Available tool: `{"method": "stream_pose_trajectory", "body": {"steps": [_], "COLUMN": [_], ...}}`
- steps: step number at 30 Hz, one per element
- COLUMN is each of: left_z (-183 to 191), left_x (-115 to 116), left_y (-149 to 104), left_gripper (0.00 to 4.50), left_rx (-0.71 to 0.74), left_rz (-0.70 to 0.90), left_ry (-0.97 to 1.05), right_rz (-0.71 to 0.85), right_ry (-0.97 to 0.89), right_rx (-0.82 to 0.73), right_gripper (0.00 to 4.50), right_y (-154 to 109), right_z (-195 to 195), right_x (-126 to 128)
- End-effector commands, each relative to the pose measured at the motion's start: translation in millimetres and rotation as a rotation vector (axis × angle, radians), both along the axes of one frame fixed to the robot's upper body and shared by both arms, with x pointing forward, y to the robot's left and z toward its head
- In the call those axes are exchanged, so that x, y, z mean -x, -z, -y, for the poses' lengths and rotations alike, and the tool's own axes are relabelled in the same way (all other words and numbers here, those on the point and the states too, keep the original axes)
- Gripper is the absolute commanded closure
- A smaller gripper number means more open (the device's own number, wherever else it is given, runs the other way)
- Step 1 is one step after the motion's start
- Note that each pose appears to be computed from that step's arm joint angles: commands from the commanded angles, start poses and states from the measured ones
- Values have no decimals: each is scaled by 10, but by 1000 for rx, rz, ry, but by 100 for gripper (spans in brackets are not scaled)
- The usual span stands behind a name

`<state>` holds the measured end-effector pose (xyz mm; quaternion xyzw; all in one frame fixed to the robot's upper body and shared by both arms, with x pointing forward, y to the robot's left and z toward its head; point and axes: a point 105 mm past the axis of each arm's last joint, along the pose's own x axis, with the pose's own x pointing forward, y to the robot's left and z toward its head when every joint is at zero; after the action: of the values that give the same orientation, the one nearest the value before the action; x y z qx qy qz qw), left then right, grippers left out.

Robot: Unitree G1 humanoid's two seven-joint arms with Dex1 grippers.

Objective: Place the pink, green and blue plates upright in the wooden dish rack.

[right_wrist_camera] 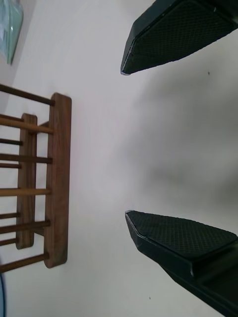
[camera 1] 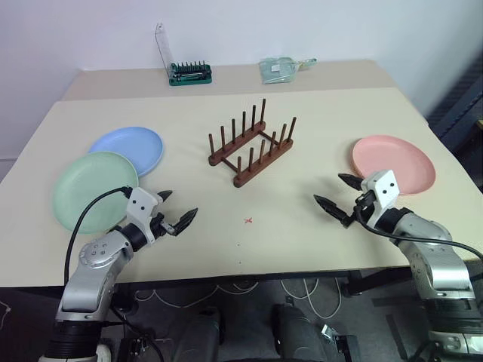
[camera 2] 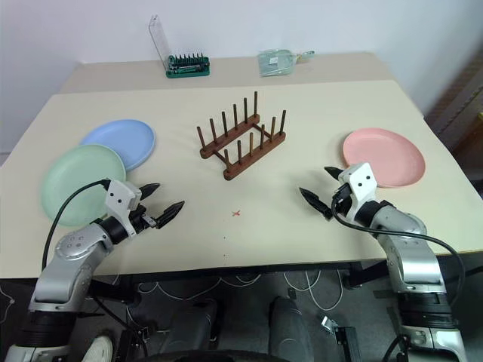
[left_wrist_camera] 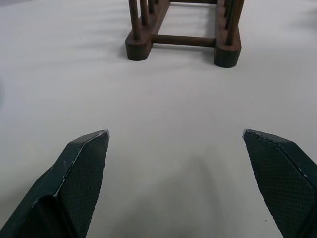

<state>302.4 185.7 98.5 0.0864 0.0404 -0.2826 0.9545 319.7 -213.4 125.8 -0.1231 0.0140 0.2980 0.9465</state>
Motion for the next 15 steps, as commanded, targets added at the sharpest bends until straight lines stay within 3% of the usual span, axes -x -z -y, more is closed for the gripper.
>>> {"method": "stream_pose_trajectory", "body": {"steps": [1, 15], "left_z": [54, 339], "left_x": [2, -65], "left_y": [-115, 11], "left_gripper": [5, 5], "left_rx": [-6, -8], "left_rz": [50, 44], "left_ry": [9, 18], "right_rz": [46, 50], "right_ry": [-16, -46], "right_rx": [4, 8], "right_gripper": [0, 0], "right_y": [-98, -69], "right_z": [-29, -237], "right_x": [-10, -49]}}
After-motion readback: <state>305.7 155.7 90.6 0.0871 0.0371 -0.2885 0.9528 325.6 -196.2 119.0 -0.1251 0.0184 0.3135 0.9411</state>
